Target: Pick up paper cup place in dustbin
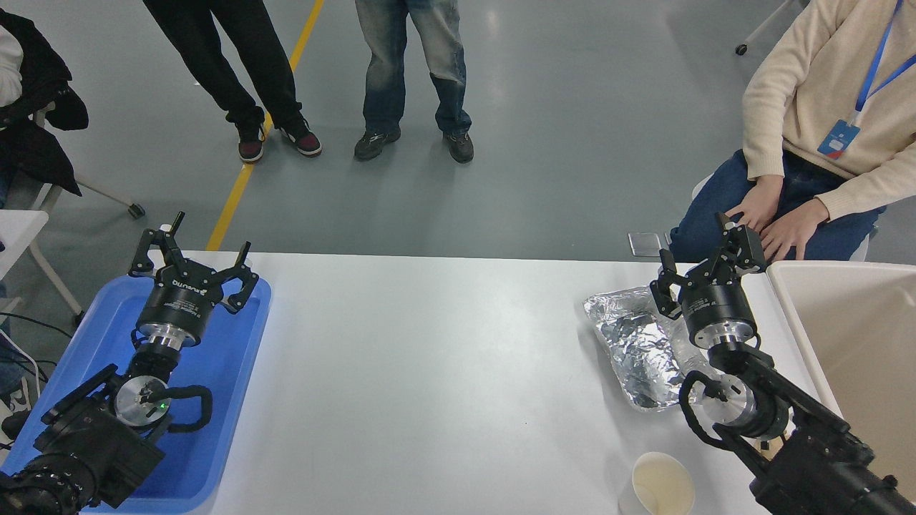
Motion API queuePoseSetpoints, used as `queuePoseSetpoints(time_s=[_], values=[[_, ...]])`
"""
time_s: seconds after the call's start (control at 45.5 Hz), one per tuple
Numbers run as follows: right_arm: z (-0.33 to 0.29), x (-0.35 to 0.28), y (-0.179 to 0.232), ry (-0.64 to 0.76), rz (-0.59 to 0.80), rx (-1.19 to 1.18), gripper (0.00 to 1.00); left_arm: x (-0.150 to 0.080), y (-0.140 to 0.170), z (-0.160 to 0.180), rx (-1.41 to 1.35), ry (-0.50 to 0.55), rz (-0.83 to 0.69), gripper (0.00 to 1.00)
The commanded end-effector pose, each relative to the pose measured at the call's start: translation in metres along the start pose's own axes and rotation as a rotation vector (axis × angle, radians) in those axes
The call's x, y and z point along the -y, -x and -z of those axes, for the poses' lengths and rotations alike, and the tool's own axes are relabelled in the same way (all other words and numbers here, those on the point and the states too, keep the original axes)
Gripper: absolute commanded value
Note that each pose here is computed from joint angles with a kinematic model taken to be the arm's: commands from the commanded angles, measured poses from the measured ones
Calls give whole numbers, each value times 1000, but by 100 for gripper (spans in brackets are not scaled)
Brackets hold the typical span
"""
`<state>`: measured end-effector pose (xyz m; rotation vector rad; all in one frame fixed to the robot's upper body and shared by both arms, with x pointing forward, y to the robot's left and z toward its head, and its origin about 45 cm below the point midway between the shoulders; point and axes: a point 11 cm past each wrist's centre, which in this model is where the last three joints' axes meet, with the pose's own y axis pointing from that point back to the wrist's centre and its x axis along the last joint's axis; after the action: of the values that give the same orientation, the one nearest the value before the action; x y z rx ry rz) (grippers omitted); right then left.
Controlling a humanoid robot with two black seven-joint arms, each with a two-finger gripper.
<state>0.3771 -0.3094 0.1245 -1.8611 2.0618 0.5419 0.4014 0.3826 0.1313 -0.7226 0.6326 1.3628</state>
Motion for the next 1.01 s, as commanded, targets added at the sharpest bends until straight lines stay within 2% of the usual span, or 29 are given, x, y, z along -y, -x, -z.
queuePoseSetpoints(time_s=[0.0,0.725,0.989], values=[[-1,-1,-4,4,-7,-8,100,0,0,1,0,-2,1,100],[0,-1,-7,6,-12,-15,100,0,0,0,0,0,0,100],[15,4,-16,15,14,-99,100,0,0,1,-1,-1,0,100]])
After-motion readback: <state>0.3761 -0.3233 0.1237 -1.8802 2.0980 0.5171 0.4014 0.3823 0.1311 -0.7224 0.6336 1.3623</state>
